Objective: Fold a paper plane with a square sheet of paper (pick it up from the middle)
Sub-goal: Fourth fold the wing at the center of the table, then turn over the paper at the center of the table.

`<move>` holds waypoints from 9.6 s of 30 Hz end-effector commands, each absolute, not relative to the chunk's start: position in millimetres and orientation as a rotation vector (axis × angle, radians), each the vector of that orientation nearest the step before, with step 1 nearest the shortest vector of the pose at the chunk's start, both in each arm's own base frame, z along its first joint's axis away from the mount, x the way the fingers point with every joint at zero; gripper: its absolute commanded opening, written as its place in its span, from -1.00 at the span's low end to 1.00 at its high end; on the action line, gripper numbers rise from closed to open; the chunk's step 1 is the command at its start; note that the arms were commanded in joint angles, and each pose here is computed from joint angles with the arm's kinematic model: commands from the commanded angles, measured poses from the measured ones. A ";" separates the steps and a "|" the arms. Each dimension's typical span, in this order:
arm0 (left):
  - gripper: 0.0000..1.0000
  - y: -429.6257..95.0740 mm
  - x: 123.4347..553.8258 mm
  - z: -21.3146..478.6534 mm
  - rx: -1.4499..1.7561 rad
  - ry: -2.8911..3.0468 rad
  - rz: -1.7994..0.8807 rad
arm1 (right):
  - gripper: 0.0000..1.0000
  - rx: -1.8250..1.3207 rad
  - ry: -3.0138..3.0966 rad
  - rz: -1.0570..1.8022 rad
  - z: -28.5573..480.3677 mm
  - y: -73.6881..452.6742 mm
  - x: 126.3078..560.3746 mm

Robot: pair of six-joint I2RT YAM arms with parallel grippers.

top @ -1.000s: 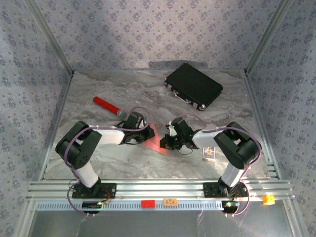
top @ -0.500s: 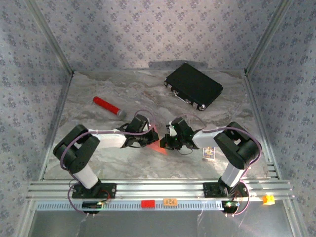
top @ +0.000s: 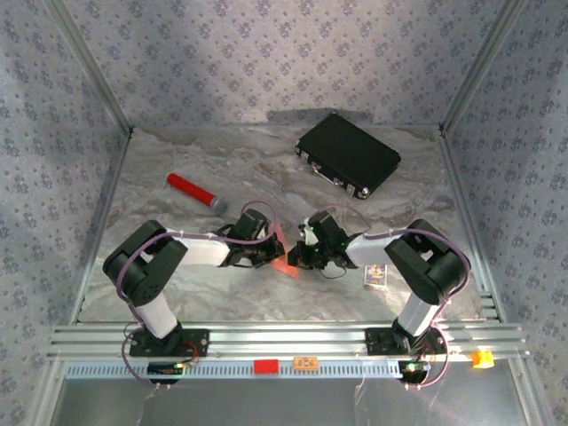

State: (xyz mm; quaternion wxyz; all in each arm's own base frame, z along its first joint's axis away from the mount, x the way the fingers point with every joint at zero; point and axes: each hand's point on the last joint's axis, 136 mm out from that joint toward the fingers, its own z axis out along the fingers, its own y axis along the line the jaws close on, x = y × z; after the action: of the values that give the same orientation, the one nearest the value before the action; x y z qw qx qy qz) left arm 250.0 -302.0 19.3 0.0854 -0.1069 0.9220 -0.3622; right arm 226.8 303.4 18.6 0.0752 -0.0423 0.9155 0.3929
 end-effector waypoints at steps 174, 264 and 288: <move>-0.99 -250.2 286.4 -10.8 -0.318 2.806 -0.933 | -0.33 0.095 2.851 1.214 37.6 259.9 173.9; -0.28 -225.4 268.2 122.9 -0.233 2.465 -1.015 | -0.93 0.199 2.487 0.383 144.3 181.5 210.5; -0.13 -172.4 256.6 143.0 -0.240 2.372 -0.803 | -0.93 0.031 2.392 0.182 182.5 167.8 218.5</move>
State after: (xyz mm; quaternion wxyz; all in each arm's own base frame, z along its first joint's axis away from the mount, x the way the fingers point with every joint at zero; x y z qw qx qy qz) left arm 259.7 -189.6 148.6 0.2954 -0.0877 0.8899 -0.3365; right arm 214.4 175.3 173.0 0.3461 0.0284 0.9314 0.1086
